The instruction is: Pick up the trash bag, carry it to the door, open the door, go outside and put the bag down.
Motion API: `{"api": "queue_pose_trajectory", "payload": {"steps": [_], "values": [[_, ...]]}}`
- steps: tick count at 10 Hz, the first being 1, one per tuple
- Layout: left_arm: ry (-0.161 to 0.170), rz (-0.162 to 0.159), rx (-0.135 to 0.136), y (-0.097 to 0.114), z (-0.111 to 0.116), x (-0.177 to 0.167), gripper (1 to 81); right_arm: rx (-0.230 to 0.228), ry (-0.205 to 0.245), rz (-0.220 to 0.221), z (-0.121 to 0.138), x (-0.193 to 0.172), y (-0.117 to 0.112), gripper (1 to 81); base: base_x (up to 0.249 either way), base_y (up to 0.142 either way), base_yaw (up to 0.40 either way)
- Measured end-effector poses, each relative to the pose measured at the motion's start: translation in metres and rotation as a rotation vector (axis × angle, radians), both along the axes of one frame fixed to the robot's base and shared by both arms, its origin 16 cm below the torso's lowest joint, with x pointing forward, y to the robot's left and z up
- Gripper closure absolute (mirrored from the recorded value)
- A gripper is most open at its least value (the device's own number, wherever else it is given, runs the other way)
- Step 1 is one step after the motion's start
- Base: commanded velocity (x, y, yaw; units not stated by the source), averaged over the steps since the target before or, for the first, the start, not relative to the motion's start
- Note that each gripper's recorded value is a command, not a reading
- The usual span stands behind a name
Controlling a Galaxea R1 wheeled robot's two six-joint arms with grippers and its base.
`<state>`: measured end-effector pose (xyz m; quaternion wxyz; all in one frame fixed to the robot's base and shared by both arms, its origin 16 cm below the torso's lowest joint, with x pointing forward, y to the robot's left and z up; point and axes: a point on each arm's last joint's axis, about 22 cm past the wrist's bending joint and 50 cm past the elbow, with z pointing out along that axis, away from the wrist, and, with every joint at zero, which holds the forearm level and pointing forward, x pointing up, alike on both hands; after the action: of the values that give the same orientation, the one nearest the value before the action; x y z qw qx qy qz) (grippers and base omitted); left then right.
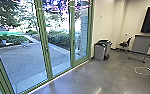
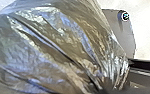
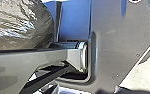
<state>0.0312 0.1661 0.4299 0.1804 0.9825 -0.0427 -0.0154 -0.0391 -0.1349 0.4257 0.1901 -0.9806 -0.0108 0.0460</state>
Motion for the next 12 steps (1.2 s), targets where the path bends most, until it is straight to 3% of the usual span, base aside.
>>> {"api": "queue_pose_trajectory", "payload": {"steps": [2,6,12], "values": [[0.000,0.000,0.000,0.000,0.000,0.000,81.1,0.000,0.000,0.000,0.000,0.000,0.000,1.0,0.149,0.000,0.000],[-0.004,0.002,0.014,0.010,-0.001,0.003,81.1,-0.001,-0.001,0.001,0.000,0.001,-0.001,1.0,0.156,-0.080,0.000],[-0.003,0.000,0.000,0.000,0.000,0.002,81.1,-0.001,0.001,-0.001,0.000,0.000,0.000,1.0,0.159,-0.068,0.000]]}}
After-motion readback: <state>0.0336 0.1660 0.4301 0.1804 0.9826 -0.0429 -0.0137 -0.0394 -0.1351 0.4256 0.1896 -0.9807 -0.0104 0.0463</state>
